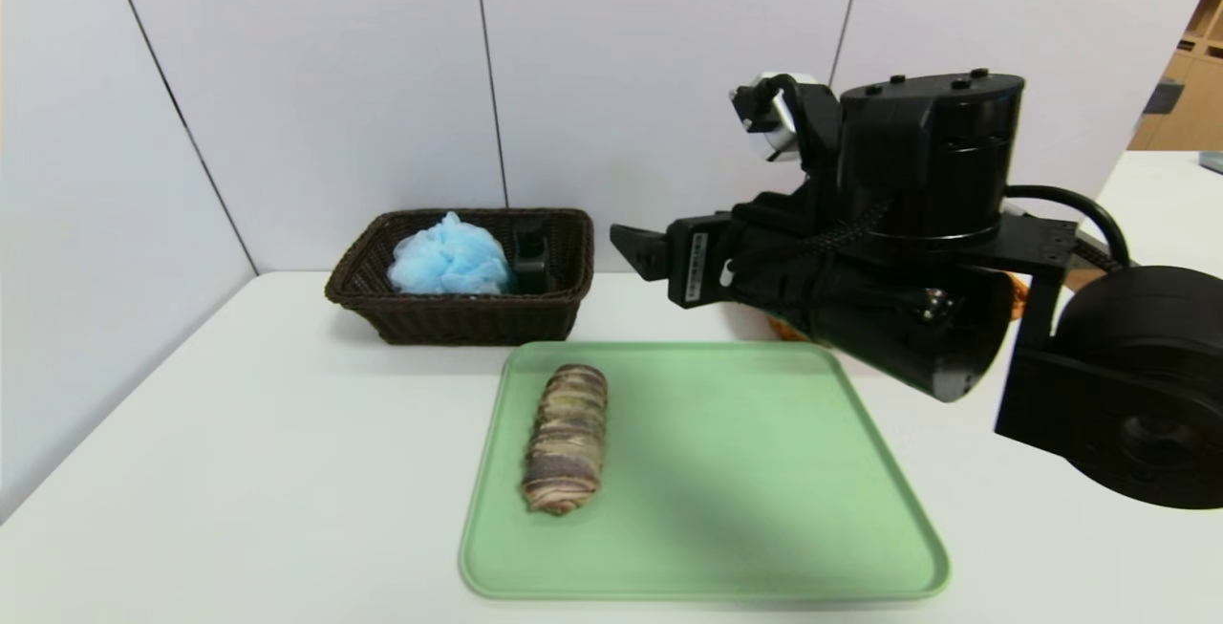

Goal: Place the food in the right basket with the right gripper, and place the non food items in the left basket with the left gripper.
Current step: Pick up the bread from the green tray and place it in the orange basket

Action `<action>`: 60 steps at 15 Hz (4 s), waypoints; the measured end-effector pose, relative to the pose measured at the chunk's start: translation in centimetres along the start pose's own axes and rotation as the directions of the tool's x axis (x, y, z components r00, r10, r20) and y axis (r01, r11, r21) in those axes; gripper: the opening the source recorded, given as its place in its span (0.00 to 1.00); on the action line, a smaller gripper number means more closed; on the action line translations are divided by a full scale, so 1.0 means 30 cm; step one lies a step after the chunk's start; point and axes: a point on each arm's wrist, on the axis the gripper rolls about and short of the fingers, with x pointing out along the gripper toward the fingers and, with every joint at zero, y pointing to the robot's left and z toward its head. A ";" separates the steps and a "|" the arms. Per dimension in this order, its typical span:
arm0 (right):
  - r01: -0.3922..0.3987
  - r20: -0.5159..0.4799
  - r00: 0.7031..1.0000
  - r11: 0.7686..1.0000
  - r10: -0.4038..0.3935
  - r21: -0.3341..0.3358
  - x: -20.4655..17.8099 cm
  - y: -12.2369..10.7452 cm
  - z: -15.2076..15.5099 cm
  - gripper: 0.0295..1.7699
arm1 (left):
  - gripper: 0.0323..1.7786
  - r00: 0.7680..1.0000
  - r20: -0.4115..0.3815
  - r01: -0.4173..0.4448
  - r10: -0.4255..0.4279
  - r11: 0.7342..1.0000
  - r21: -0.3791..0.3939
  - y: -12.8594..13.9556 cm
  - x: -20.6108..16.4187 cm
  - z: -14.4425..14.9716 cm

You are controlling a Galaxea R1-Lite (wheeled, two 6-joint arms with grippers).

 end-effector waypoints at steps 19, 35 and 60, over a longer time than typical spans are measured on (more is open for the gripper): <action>0.141 -0.491 0.871 0.972 -0.031 0.188 0.141 0.281 -0.187 0.96 | 0.95 1.000 0.000 0.000 0.000 1.000 0.000 0.000 0.000 0.000; 0.282 -0.559 0.806 0.957 -0.195 0.072 0.294 0.335 -0.397 0.84 | 0.95 1.000 0.000 0.000 0.000 1.000 0.000 0.000 0.000 0.000; 0.584 -0.348 0.793 0.786 -0.499 0.202 0.172 -0.332 0.078 0.07 | 0.95 1.000 0.000 0.000 0.000 1.000 0.000 0.000 0.000 0.000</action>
